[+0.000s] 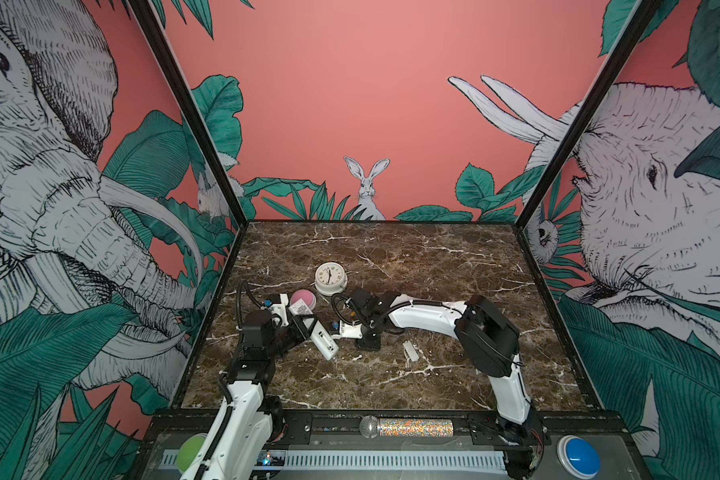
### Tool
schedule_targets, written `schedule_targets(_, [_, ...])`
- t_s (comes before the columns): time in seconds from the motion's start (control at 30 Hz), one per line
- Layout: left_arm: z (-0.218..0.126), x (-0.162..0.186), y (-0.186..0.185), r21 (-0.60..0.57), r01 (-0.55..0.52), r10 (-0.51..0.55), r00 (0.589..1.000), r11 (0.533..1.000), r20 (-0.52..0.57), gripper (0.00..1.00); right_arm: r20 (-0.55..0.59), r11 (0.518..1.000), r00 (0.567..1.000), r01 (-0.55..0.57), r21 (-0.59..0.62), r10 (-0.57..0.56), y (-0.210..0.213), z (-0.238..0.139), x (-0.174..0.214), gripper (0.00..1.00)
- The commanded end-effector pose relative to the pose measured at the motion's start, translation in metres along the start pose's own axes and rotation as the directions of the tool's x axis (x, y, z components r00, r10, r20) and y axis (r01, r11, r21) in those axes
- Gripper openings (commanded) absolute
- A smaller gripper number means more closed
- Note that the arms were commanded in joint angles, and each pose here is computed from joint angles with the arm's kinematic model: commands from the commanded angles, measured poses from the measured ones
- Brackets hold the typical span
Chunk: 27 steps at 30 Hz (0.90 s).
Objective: Load the batteries into the remote control
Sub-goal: 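Lower the right gripper and close it on an orange battery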
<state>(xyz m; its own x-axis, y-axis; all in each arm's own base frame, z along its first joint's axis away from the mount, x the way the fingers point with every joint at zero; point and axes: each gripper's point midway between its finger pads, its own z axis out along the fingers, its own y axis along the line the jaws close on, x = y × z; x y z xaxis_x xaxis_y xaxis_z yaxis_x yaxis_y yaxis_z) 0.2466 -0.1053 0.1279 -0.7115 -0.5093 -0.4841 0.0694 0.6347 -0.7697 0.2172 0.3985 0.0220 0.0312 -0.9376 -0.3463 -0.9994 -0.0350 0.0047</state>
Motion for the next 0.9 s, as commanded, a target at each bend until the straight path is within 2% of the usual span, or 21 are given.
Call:
schedule_targets(0.0, [0.0, 0.0, 0.0, 0.01, -0.016, 0.016, 1.0, 1.0, 0.007, 0.0, -0.087, 1.0, 0.996, -0.018, -0.002, 0.018, 0.002, 0.015, 0.019, 0.29])
schedule_targets(0.2, [0.0, 0.003, -0.006, 0.041, -0.021, 0.022, 1.0, 0.999, -0.011, 0.0, -0.115, 0.992, 0.986, -0.112, 0.055, 0.118, -0.012, 0.016, 0.027, 0.23])
schedule_targets(0.37, [0.0, 0.001, -0.007, 0.045, -0.024, 0.025, 1.0, 0.999, -0.009, 0.0, -0.157, 0.964, 0.952, -0.252, 0.079, 0.262, -0.026, 0.013, 0.037, 0.17])
schedule_targets(0.5, [0.0, 0.001, -0.008, 0.048, -0.026, 0.027, 1.0, 0.999, -0.011, 0.0, -0.193, 0.941, 0.922, -0.318, 0.118, 0.336, -0.028, 0.01, 0.045, 0.13])
schedule_targets(0.7, [0.0, -0.001, -0.009, 0.055, -0.033, 0.033, 0.999, 0.998, -0.006, 0.0, -0.155, 0.887, 0.875, -0.439, 0.146, 0.459, -0.03, -0.003, 0.051, 0.12])
schedule_targets(0.87, [0.0, -0.001, -0.014, 0.079, -0.046, 0.047, 0.999, 0.996, -0.007, 0.0, -0.093, 0.812, 0.814, -0.551, 0.193, 0.574, -0.043, -0.019, 0.066, 0.09])
